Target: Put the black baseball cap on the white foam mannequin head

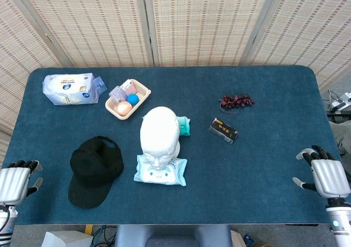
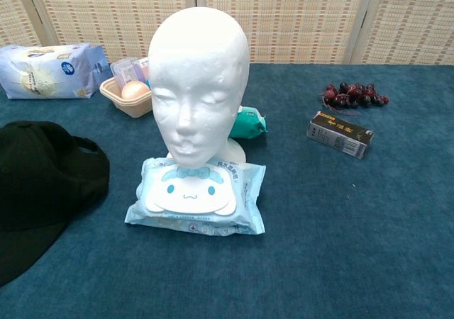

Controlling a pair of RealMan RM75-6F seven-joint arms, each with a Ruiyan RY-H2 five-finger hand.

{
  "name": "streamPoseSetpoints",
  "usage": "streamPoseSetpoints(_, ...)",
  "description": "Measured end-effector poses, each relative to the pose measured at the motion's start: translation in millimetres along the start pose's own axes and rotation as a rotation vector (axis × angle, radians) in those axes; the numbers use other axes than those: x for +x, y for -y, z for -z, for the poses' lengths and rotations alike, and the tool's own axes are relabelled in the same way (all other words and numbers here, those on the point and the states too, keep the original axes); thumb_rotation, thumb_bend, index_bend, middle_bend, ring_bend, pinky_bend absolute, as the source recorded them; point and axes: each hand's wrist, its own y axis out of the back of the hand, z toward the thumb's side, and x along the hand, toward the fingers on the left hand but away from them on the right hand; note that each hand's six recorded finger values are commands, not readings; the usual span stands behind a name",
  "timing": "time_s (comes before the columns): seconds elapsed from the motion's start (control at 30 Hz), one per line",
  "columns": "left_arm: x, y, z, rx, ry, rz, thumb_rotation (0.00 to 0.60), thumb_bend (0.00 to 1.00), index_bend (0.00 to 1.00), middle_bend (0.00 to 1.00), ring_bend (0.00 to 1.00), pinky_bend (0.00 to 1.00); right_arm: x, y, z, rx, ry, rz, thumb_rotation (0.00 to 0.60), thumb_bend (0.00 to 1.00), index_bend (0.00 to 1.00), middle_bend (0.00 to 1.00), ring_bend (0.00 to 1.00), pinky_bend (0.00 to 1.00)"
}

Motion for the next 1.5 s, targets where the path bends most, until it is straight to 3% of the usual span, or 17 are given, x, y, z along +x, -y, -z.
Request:
streamPoseSetpoints(1.1, -4, -5, -3, -0.022, 0.002, -0.005, 0.600, 0.22, 0.51, 0.55, 0.45, 0.49, -1, -2, 1, -0.011, 0.001, 0.003, 0.600, 0.05, 0.39, 0.32, 0.17, 0.28)
streamPoseSetpoints(1.5, -32, -15, -6, -0.058, 0.042, 0.031, 0.600, 0.26, 0.52, 0.56, 0.49, 0.56, -4, 0, 2, -0.005, 0.003, -0.005, 0.600, 0.05, 0.39, 0.32, 0.17, 0.28)
